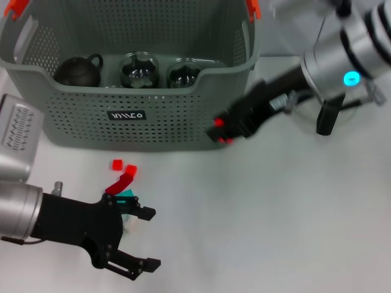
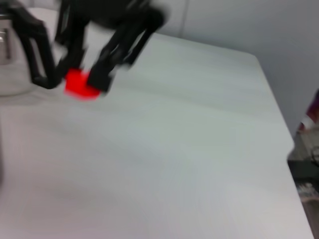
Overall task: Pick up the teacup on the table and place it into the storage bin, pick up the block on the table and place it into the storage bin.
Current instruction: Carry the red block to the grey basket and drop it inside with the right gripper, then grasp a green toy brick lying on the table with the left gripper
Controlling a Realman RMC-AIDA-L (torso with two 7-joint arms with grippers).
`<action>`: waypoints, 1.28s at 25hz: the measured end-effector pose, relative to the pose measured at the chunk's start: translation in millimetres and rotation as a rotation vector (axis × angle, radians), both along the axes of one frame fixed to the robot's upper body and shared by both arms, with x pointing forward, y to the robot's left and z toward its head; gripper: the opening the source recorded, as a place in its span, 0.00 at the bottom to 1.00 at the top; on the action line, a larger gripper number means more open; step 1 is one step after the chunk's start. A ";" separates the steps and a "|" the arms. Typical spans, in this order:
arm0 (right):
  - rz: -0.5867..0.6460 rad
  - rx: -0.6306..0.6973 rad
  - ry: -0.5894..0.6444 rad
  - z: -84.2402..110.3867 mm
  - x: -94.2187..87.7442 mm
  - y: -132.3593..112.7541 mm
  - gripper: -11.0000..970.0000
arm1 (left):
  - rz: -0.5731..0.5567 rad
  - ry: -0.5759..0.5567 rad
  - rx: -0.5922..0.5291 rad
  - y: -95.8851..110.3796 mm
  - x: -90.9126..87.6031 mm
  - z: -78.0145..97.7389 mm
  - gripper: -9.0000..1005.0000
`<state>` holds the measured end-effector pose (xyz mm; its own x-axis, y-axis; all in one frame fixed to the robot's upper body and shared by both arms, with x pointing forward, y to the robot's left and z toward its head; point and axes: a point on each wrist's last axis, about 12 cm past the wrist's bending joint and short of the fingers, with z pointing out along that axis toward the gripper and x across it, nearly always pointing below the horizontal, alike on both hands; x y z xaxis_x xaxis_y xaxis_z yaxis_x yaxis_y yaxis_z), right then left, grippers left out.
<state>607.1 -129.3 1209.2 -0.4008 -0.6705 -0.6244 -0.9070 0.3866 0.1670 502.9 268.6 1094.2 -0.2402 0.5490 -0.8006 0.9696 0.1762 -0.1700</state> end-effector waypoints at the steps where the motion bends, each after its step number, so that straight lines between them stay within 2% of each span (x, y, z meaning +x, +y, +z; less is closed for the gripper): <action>1: 0.019 0.043 -0.022 12.9 -0.7 3.8 0.34 | 0.012 0.001 -0.004 2.1 -0.7 -0.3 0.93; 6: 0.016 0.207 -0.157 67.2 11.5 17.9 0.34 | 0.032 0.007 -0.012 5.7 -3.3 -1.7 0.93; 8: -0.016 0.256 -0.212 82.0 20.7 25.4 0.34 | 0.032 0.008 -0.018 4.6 -3.6 -1.8 0.93; 10: -0.053 0.287 -0.248 88.2 31.1 35.2 0.34 | 0.035 0.009 -0.023 3.4 -3.2 -1.5 0.93; 12: -0.093 0.290 -0.259 84.3 42.3 44.4 0.34 | 0.042 0.014 -0.025 2.7 -2.2 -1.1 0.93; 16: -0.143 0.223 -0.272 63.8 60.5 58.8 0.34 | 0.057 0.024 -0.024 3.3 0.2 1.0 0.93; 20: -0.154 0.157 -0.305 49.8 65.5 64.0 0.34 | 0.070 0.028 -0.016 7.8 1.9 3.8 0.93; 27: -0.125 0.184 -0.366 52.8 62.2 62.4 0.56 | 0.083 0.007 0.011 15.7 4.3 9.7 0.93; 32: 0.002 0.313 -0.360 52.7 35.6 48.5 0.76 | 0.063 -0.014 0.095 21.1 5.1 24.3 0.93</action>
